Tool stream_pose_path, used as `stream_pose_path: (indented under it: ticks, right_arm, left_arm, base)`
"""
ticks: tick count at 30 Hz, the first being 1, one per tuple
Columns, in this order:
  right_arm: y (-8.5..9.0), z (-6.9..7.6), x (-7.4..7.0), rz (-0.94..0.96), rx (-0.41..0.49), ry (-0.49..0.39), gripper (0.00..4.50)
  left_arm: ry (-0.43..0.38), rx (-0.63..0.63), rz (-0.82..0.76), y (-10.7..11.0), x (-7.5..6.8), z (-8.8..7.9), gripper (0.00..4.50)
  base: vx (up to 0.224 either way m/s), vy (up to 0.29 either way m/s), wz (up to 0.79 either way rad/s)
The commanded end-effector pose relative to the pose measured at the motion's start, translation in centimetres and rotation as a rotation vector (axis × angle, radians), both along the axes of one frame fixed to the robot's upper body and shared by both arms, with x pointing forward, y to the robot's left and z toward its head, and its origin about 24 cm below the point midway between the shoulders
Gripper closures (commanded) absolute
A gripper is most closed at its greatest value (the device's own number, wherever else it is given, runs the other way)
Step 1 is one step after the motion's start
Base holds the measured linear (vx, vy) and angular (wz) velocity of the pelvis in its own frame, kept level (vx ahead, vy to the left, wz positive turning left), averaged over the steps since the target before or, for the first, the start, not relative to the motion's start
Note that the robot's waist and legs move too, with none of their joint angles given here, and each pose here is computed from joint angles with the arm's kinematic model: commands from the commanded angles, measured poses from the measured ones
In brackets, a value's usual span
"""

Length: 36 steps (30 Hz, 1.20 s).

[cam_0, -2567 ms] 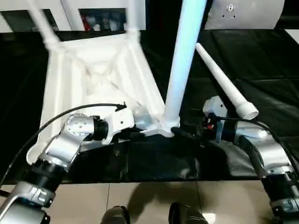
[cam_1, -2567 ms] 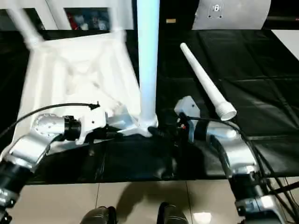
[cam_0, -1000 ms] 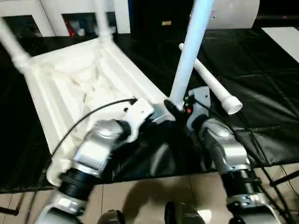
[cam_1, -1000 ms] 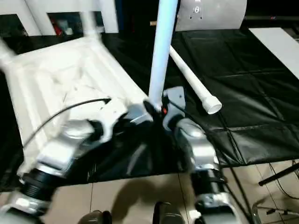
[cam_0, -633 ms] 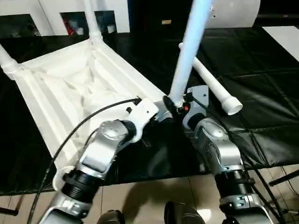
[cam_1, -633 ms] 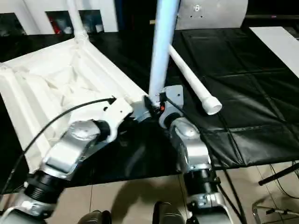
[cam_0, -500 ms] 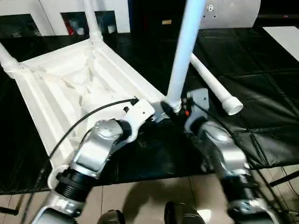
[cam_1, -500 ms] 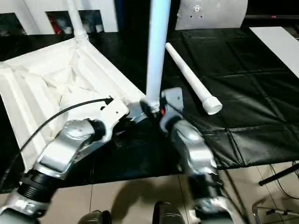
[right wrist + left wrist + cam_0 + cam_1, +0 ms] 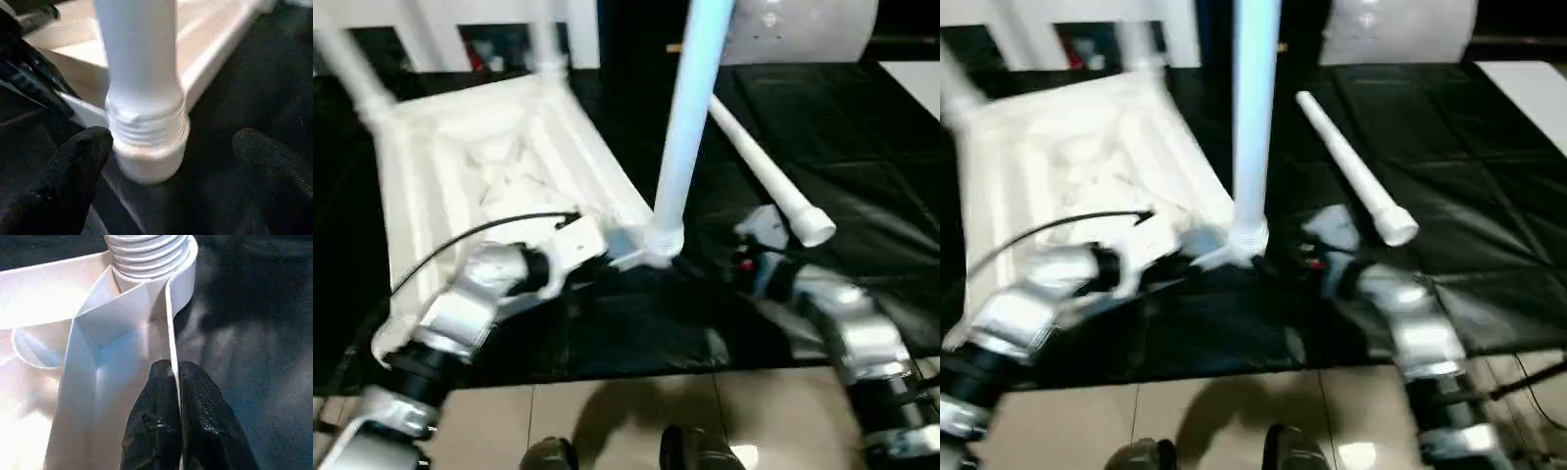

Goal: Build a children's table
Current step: Rotate leg to tighten

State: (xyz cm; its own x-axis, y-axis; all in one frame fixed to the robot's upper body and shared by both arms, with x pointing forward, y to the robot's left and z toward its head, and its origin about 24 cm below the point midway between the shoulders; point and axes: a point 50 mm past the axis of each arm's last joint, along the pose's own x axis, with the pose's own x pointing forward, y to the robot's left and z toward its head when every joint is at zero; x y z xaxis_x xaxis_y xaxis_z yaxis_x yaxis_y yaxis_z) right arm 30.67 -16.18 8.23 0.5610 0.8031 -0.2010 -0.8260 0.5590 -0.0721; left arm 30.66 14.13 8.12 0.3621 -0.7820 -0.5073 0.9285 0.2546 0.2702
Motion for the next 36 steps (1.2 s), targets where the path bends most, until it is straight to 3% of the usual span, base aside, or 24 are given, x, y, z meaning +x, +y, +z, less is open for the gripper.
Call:
stream_pose_path:
  ticks: [1,10,11,25,32,36]
  right_arm:
    - [0.0,0.1,-0.1,0.078,-0.033,0.000,0.06]
    - [0.9,0.1,-0.5,0.283,-0.083,0.028,0.06]
    - [1.0,0.0,-0.5,0.295,-0.085,0.034,0.34]
    - [1.5,0.1,0.1,0.377,-0.095,0.062,1.48]
    - [1.8,-0.3,-0.2,0.364,-0.050,0.083,1.75]
    - [3.6,-0.9,0.2,0.152,0.037,0.073,1.77]
  left_arm:
    - [0.027,0.026,-0.149,-0.9,-0.7,-0.2,4.50]
    - [0.051,0.038,-0.301,-1.1,-0.9,-0.2,4.50]
    - [0.051,0.038,-0.314,-1.2,-1.0,-0.2,4.50]
    - [0.052,0.048,-0.342,-0.9,-0.8,-0.4,4.50]
    - [0.056,0.022,-0.293,-0.8,-0.5,-0.3,4.50]
    - [0.036,-0.062,-0.084,-1.9,0.6,0.4,4.50]
  base:
    - [0.000,0.000,0.00]
    - [0.000,0.000,0.00]
    - [0.000,0.000,0.00]
    - [0.000,0.000,0.00]
    - [0.000,0.000,0.00]
    - [0.000,0.000,0.00]
